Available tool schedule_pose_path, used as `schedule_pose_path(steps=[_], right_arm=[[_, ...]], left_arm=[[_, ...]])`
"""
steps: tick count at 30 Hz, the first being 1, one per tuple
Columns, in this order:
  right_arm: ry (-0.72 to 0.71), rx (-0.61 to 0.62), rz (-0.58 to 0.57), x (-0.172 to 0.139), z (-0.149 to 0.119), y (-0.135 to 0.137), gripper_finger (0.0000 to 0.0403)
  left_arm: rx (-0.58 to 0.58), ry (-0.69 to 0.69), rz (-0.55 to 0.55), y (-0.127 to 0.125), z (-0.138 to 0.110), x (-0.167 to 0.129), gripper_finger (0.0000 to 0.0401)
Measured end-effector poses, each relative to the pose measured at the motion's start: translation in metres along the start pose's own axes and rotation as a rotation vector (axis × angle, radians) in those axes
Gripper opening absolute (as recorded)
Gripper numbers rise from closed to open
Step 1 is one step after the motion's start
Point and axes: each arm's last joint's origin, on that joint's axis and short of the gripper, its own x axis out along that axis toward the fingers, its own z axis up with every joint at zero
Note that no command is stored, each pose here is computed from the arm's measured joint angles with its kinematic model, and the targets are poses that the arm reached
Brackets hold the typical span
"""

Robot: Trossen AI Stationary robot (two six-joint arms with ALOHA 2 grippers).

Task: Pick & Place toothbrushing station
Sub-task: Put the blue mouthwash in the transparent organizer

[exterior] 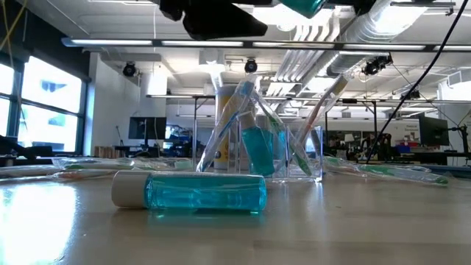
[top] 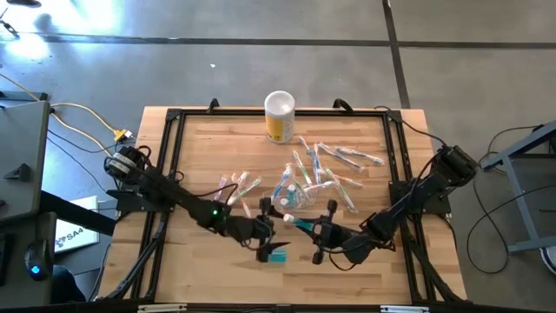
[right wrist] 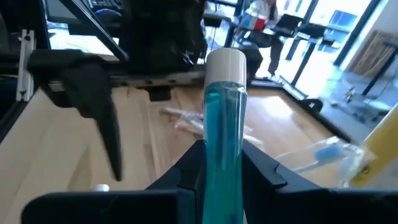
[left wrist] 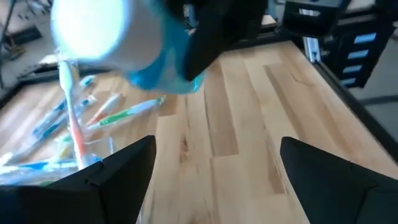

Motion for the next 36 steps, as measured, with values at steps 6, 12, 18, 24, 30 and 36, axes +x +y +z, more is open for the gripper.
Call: schedule_pose_path(steps=[6,12,18,24,30,36], right_arm=[[-0.032,-0.035,0.006,-0.006,0.006,0.002,0.0058],[-0.03,-0.048,0.006,-0.006,0.006,0.002,0.0059],[-0.032,-0.063,0.006,-0.006,0.006,0.002,0.0059],[-0.032,-0.069,0.002,-0.005,0.006,0.002,0.0059],[-0.031,-0.069,0.004,-0.005,0.006,0.001,0.0059],[-0.031,-0.069,0.004,-0.005,0.006,0.002,0.0059]], left_arm=[[-0.026,-0.112,0.012,0.006,0.012,0.002,0.0338],[0.032,-0.22,-0.009,0.004,0.023,0.0,0.0338],[0.057,-0.23,0.015,0.008,0.024,0.001,0.0338],[0.069,-0.23,0.017,0.008,0.024,0.001,0.0338],[0.05,-0.234,-0.026,0.006,0.024,0.001,0.0338],[0.04,-0.241,-0.051,0.005,0.024,0.001,0.0338]])
